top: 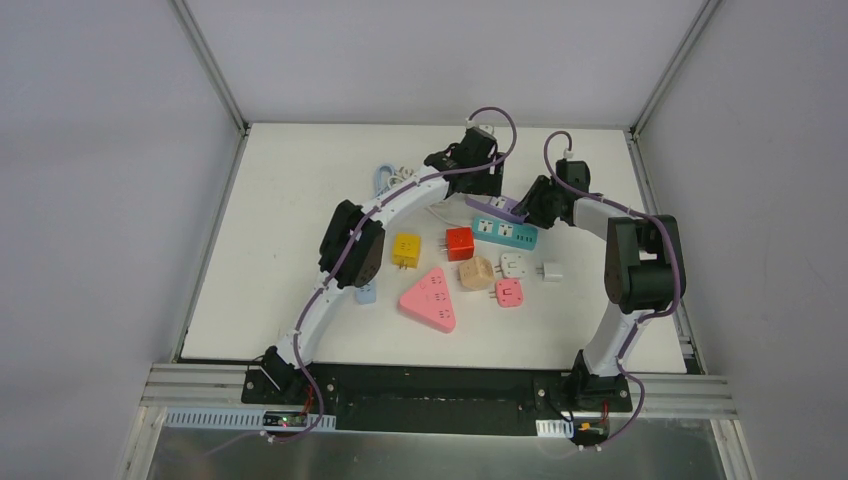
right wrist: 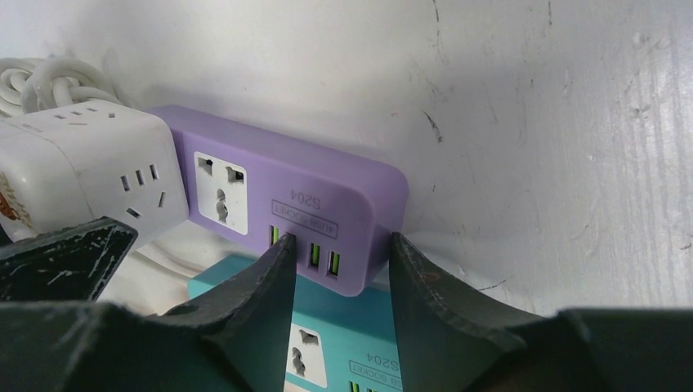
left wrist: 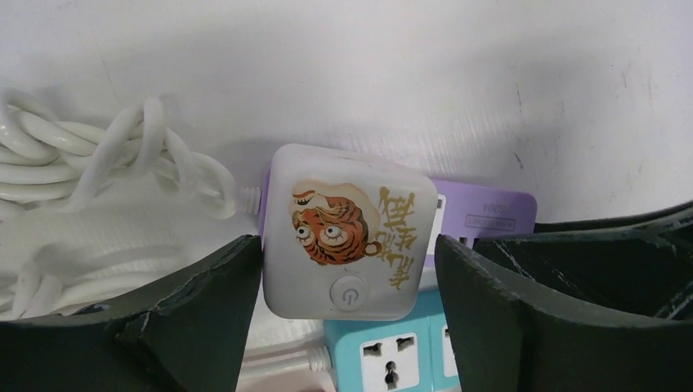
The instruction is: Pull the plug off the socket
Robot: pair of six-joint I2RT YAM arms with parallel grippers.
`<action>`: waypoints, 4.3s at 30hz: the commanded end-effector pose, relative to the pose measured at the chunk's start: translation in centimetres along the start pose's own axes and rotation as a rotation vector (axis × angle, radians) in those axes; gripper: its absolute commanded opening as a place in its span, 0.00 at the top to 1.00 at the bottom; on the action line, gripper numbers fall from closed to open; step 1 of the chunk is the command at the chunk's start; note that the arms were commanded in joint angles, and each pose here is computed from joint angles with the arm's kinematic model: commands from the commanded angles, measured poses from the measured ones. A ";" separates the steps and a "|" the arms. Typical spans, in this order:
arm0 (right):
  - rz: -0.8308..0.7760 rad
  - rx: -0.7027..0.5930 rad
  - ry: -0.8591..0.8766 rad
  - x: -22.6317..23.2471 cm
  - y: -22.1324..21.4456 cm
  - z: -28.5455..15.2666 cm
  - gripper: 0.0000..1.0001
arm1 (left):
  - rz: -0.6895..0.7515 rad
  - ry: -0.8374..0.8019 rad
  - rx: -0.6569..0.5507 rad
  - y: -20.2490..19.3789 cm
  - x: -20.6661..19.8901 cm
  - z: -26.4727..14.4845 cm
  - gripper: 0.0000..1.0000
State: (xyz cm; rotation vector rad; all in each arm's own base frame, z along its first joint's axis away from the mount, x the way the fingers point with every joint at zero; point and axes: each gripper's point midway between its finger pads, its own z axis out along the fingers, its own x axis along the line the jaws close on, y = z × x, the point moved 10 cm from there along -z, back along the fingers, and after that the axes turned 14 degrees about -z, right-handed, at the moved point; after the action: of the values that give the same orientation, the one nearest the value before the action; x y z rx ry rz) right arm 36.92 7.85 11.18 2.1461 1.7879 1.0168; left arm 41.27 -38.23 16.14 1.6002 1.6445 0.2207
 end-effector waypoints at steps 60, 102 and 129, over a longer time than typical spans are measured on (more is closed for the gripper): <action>0.071 0.198 -0.259 -2.7 -3.7 2.5 0.81 | -0.128 -0.278 -0.077 6.8 -3.1 -10.3 1.00; 0.018 -0.041 -0.099 2.1 4.5 -1.9 0.61 | -0.095 -0.085 -0.203 7.0 3.8 -19.8 1.00; 0.079 -0.145 0.191 2.5 -3.4 -14.5 0.38 | -0.589 -0.060 0.083 1.5 15.3 -16.0 1.00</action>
State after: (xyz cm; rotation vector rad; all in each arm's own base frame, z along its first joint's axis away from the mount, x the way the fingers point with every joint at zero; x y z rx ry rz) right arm 27.55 7.50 19.86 2.1314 1.7171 1.2776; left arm 32.22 -15.65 20.59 1.1618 2.0677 -0.1015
